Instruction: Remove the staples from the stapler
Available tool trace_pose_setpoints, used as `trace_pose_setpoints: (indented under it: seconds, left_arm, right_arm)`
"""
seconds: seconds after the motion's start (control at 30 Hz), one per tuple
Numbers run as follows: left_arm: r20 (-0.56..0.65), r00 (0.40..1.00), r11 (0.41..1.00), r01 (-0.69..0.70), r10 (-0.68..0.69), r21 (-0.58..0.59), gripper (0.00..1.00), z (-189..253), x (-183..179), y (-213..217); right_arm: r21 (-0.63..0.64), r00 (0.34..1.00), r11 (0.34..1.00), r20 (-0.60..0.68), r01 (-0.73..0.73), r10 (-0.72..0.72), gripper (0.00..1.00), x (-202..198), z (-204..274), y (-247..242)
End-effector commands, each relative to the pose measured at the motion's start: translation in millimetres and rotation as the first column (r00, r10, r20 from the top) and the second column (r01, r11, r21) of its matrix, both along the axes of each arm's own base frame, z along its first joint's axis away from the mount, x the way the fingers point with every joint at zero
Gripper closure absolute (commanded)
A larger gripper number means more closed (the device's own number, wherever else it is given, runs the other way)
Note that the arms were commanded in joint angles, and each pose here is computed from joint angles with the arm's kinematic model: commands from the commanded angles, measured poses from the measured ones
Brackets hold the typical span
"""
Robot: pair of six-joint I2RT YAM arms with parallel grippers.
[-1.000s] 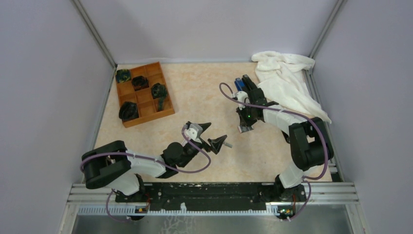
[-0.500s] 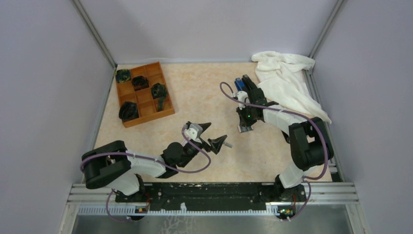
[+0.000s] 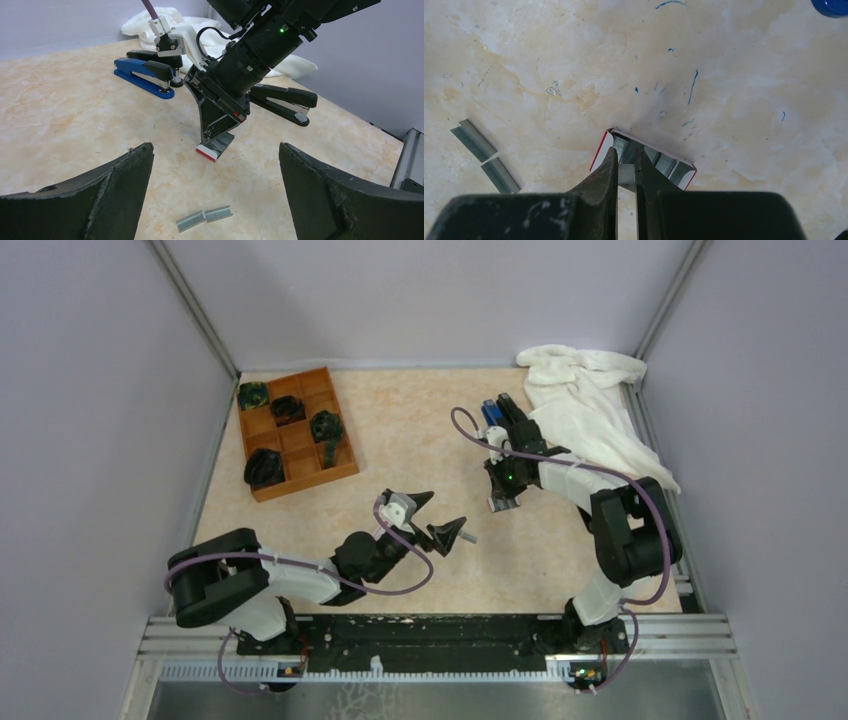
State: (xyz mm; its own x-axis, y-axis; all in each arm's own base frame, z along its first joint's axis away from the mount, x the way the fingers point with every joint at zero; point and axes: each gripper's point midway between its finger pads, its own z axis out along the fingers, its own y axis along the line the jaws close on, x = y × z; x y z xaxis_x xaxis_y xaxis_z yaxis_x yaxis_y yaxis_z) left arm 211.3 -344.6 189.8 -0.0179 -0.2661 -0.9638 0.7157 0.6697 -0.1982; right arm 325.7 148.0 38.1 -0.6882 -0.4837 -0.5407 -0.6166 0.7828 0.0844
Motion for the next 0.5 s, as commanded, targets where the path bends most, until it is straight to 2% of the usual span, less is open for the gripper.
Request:
trace_pose_setpoints:
  seconds: [0.0,0.47]
  left_arm:
    - [0.015,1.000,1.000,-0.008,0.008,-0.020,0.00,9.9,2.9,-4.8]
    - [0.012,1.000,1.000,-0.009,0.010,-0.019,0.00,9.0,2.8,-4.3]
  right_arm:
    - [-0.006,0.999,1.000,0.038,0.002,-0.002,0.91,13.3,12.3,4.2]
    - [-0.020,1.000,1.000,-0.005,0.000,-0.001,0.88,9.8,0.8,3.4]
